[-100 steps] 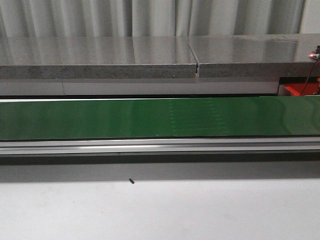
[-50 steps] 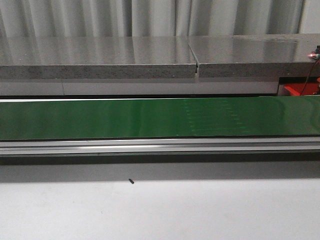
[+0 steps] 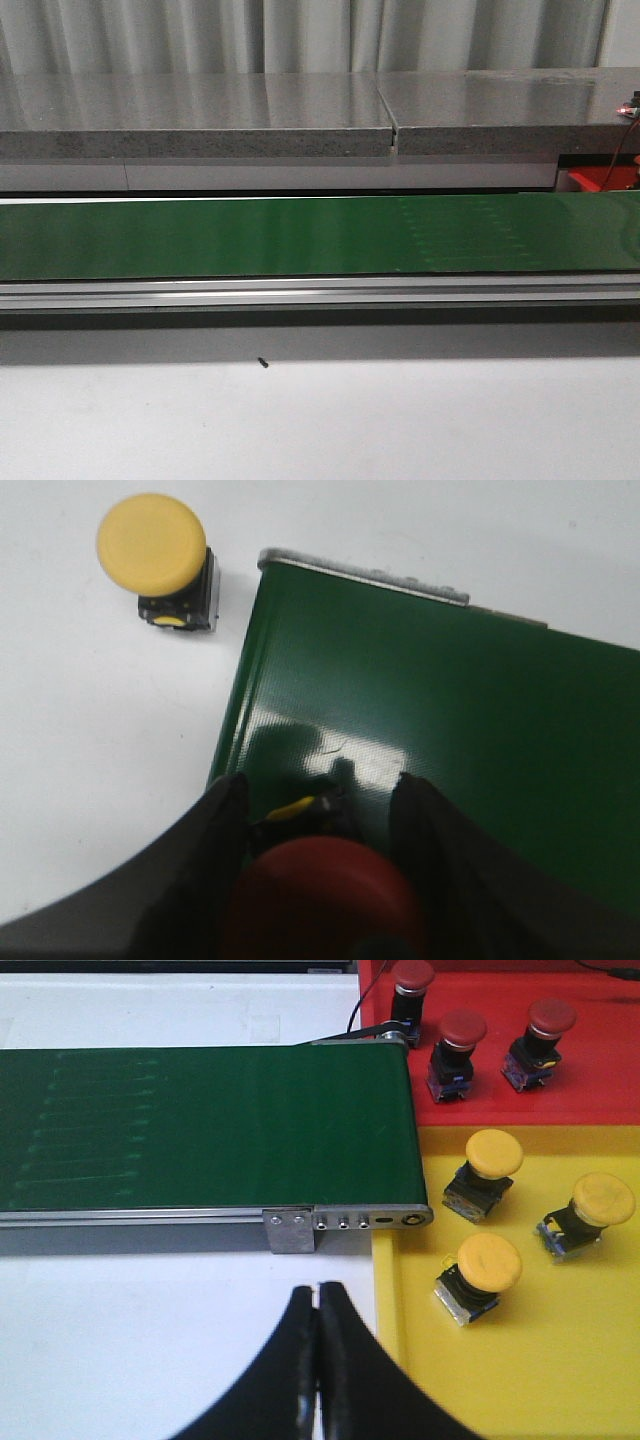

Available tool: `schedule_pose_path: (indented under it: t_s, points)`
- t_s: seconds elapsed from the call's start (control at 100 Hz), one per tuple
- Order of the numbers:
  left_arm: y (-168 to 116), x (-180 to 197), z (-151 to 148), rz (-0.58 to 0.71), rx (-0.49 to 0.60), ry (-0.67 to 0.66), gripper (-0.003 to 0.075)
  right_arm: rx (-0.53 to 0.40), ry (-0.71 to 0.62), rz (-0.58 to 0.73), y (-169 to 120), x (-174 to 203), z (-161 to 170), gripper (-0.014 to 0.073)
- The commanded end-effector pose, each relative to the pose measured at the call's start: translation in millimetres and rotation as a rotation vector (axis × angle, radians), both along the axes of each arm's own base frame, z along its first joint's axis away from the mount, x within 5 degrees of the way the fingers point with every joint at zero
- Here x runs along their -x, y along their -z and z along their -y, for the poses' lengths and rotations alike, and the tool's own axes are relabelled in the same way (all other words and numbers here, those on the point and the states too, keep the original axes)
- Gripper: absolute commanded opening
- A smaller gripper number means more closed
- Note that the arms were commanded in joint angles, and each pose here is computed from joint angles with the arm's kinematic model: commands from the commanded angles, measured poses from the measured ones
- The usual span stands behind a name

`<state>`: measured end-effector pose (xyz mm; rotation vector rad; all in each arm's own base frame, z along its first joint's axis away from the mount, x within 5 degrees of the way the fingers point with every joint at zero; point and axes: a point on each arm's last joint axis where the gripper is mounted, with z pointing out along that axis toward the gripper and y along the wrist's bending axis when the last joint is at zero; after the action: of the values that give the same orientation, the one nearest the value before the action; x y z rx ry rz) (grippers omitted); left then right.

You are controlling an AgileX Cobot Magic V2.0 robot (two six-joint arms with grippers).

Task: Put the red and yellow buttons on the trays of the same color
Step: 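Carry the red button onto the belt start and open the left gripper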

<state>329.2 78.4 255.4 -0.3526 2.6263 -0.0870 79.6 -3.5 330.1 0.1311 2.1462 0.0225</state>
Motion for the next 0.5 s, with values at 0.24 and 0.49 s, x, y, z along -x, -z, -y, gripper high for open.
schedule_pose_path:
  t_s: [0.24,0.49]
  points:
    - [-16.7,-3.0,1.9,0.072,0.003,-0.007,0.0456,0.014,0.004,0.076,-11.1,-2.4,0.9,-0.0067]
    - [-35.7,4.7,4.6,0.135,-0.002,-0.012,0.0566,0.014,0.004,0.076,-11.1,-2.4,0.9,-0.0067]
